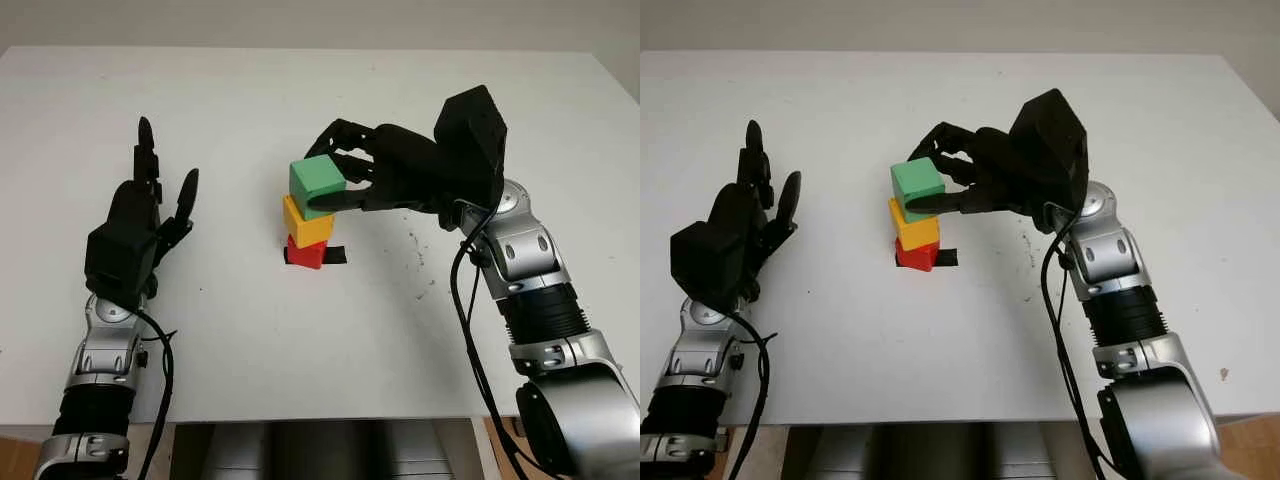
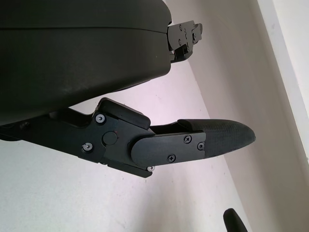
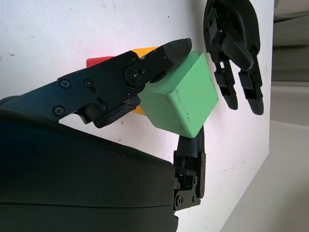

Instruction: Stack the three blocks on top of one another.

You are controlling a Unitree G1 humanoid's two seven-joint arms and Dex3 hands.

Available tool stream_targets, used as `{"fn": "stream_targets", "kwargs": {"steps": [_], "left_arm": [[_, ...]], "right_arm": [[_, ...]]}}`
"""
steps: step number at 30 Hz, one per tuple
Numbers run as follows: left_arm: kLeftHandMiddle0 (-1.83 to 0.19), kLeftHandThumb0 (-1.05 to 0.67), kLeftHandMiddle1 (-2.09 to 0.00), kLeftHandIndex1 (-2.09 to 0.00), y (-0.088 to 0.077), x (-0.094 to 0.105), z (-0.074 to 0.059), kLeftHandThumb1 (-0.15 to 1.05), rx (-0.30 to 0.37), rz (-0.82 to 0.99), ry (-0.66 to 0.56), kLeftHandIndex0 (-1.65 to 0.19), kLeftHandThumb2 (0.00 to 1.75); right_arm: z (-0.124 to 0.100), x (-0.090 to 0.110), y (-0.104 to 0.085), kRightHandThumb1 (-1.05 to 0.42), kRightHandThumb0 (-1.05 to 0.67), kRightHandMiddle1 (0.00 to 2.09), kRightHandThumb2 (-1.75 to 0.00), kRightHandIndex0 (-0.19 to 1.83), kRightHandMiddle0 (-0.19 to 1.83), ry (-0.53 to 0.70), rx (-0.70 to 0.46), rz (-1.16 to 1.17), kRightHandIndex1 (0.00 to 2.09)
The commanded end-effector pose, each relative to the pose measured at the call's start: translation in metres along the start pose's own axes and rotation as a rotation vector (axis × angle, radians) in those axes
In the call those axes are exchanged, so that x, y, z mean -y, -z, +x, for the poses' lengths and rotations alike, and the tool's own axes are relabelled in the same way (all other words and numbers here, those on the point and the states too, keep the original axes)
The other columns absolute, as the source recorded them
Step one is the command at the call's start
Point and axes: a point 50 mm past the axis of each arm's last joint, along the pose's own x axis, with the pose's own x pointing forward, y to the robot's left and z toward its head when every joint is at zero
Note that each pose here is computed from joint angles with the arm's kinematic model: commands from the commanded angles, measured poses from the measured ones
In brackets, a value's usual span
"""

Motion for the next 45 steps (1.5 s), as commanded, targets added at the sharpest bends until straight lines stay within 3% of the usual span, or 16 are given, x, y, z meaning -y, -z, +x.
{"fn": "stream_targets", "kwargs": {"steps": [1, 4, 6, 11, 18, 28, 31, 32, 33, 35, 39, 45], "left_arm": [[0.19, -0.84, 0.0, 0.0, -0.002, 0.0, 0.001, 1.05, 0.012, 0.008, 0.004, 0.19, 0.53], [0.19, -0.84, 0.0, 0.0, -0.002, 0.001, 0.001, 1.05, 0.013, 0.006, 0.0, 0.19, 0.53], [0.19, -0.84, 0.0, 0.0, -0.002, 0.001, 0.0, 1.05, 0.013, 0.009, -0.004, 0.19, 0.53], [0.19, -0.84, 0.0, 0.0, -0.001, 0.001, 0.0, 1.05, 0.014, 0.009, -0.005, 0.19, 0.53], [0.19, -0.85, 0.0, 0.0, -0.001, 0.0, 0.0, 1.05, 0.011, 0.012, -0.008, 0.19, 0.53], [0.19, -0.84, 0.0, 0.0, -0.001, 0.0, -0.001, 1.05, 0.014, 0.005, -0.004, 0.19, 0.53], [0.19, -0.83, 0.0, 0.0, 0.0, 0.0, -0.001, 1.05, 0.011, -0.005, -0.004, 0.19, 0.52], [0.19, -0.83, 0.0, 0.0, 0.0, -0.001, -0.001, 1.05, 0.013, -0.002, -0.005, 0.19, 0.52], [0.19, -0.83, 0.0, 0.0, 0.0, -0.001, -0.002, 1.05, 0.014, 0.005, -0.005, 0.19, 0.52], [0.19, -0.83, 0.0, 0.0, 0.001, -0.001, -0.002, 1.05, 0.014, 0.012, -0.004, 0.19, 0.53], [0.19, -0.83, 0.0, 0.0, 0.001, 0.0, -0.001, 1.05, 0.015, -0.005, 0.005, 0.19, 0.53], [0.19, -0.81, 0.0, 0.0, 0.001, 0.001, -0.001, 1.05, 0.015, -0.012, 0.009, 0.19, 0.53]], "right_arm": [[0.001, 0.002, -0.007, -0.96, -0.46, 1.64, -0.06, 0.08, 0.26, -0.006, 0.018, -0.009, 0.05], [0.001, 0.001, -0.007, -0.97, -0.45, 1.53, -0.06, 0.01, 0.14, -0.032, 0.027, 0.014, 0.02], [0.0, 0.001, -0.008, -0.97, -0.46, 1.34, -0.06, -0.07, 0.03, -0.048, 0.019, 0.015, 0.02], [-0.002, 0.001, -0.011, -0.95, -0.62, 0.55, -0.05, -0.15, -0.01, -0.091, 0.017, -0.075, 0.05], [-0.005, 0.002, -0.015, -0.91, -0.8, 0.05, -0.05, -0.19, -0.19, -0.15, 0.011, -0.075, 0.0], [-0.016, 0.007, -0.014, -0.92, -1.01, 0.0, -0.06, -0.19, -0.19, -0.13, 0.125, -0.021, 0.0], [-0.026, 0.012, -0.017, -0.98, -1.04, 0.0, -0.08, -0.19, -0.19, -0.048, 0.208, 0.058, 0.0], [-0.029, 0.012, -0.018, -1.02, -1.0, 0.0, -0.33, -0.19, -0.19, 0.001, 0.241, 0.087, 0.0], [-0.031, 0.012, -0.019, -1.03, -0.99, 0.0, -0.46, -0.19, -0.19, 0.048, 0.274, 0.115, 0.0], [-0.034, 0.011, -0.019, -1.04, -0.96, 0.0, -0.58, -0.19, -0.19, 0.103, 0.316, 0.15, 0.0], [-0.036, 0.011, -0.003, -1.05, -0.91, 0.0, -0.74, -0.19, -0.19, 0.266, 0.342, 0.194, 0.0], [-0.031, 0.014, 0.035, -1.05, -0.86, 0.0, -0.77, -0.19, -0.19, 0.412, 0.246, 0.249, 0.0]]}}
